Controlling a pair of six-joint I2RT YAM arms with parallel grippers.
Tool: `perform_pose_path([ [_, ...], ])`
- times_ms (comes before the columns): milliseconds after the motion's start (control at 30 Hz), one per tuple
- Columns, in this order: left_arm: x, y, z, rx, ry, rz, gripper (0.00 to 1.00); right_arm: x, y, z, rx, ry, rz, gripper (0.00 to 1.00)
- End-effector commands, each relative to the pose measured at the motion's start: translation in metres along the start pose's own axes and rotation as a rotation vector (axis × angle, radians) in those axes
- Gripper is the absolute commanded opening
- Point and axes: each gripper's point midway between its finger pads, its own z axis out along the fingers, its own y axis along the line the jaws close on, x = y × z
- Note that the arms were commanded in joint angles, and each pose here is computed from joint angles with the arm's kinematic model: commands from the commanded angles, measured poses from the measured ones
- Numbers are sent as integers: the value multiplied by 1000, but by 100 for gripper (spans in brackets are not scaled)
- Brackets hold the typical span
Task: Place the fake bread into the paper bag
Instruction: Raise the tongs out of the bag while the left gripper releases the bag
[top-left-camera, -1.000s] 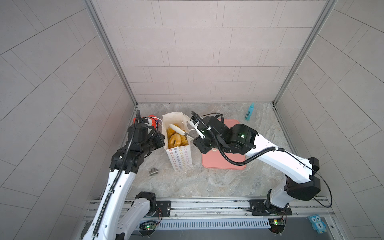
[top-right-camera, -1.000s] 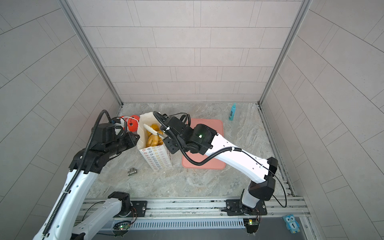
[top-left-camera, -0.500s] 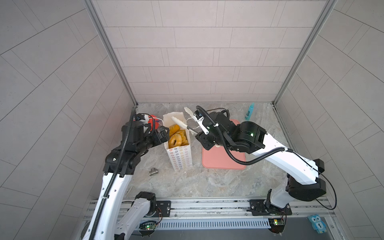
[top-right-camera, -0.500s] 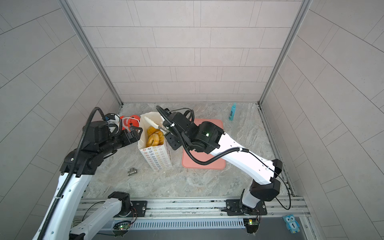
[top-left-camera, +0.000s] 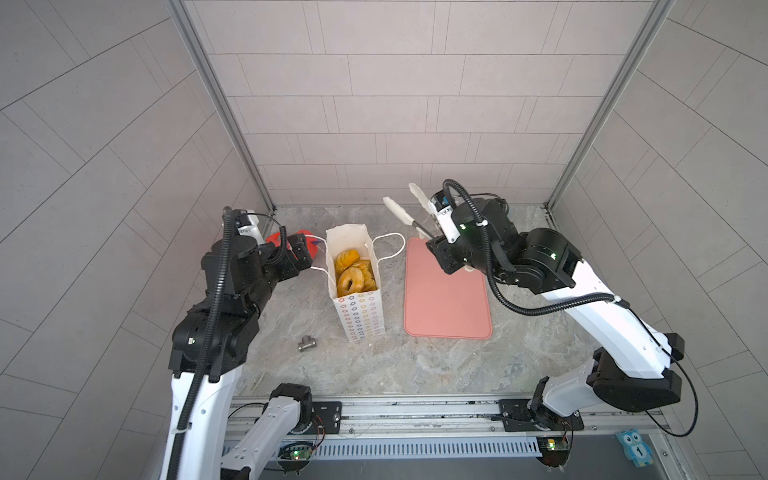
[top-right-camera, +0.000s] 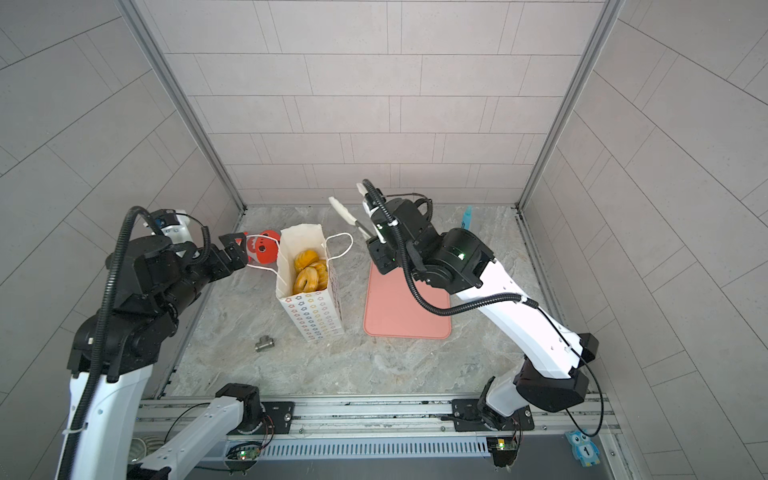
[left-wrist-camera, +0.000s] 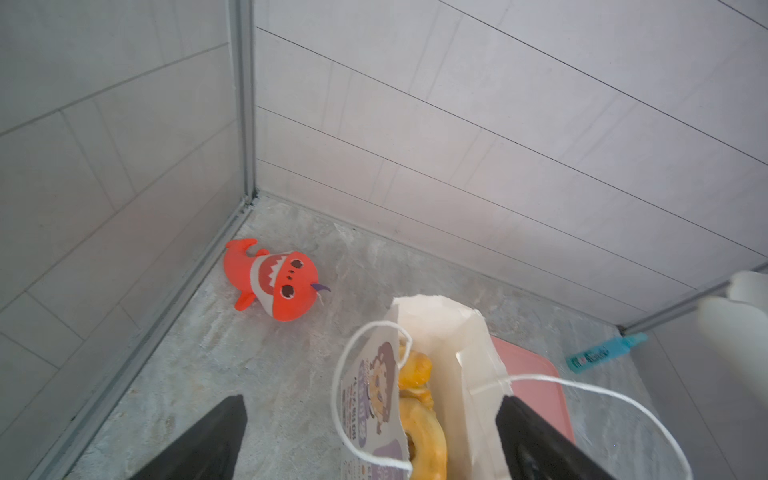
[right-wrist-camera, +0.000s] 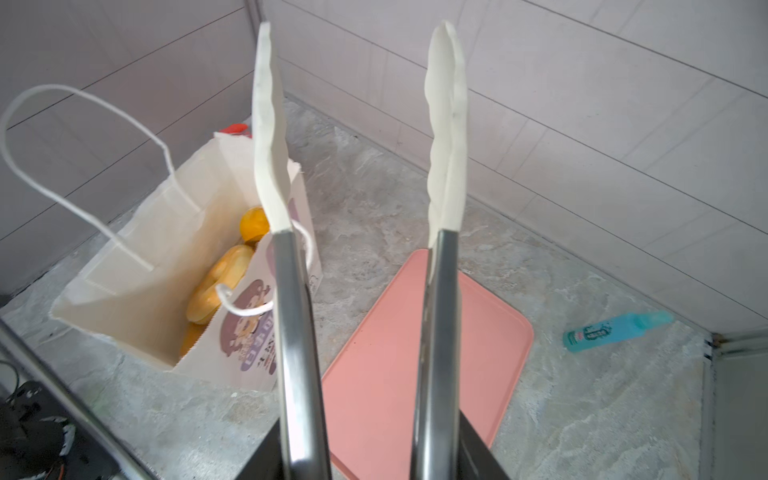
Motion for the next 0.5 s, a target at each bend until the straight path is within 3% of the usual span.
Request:
perform_pose_path([
  [0, -17, 28, 8, -149, -68, -22, 100, 5, -46, -4, 93, -24, 71, 49],
  [267, -10, 88, 53, -254, -85, -280, 100, 85, -168, 44, 330, 45, 383, 48],
  [467, 31, 131, 85, -397, -98, -311, 100, 154, -222, 76, 447, 120, 534, 48],
])
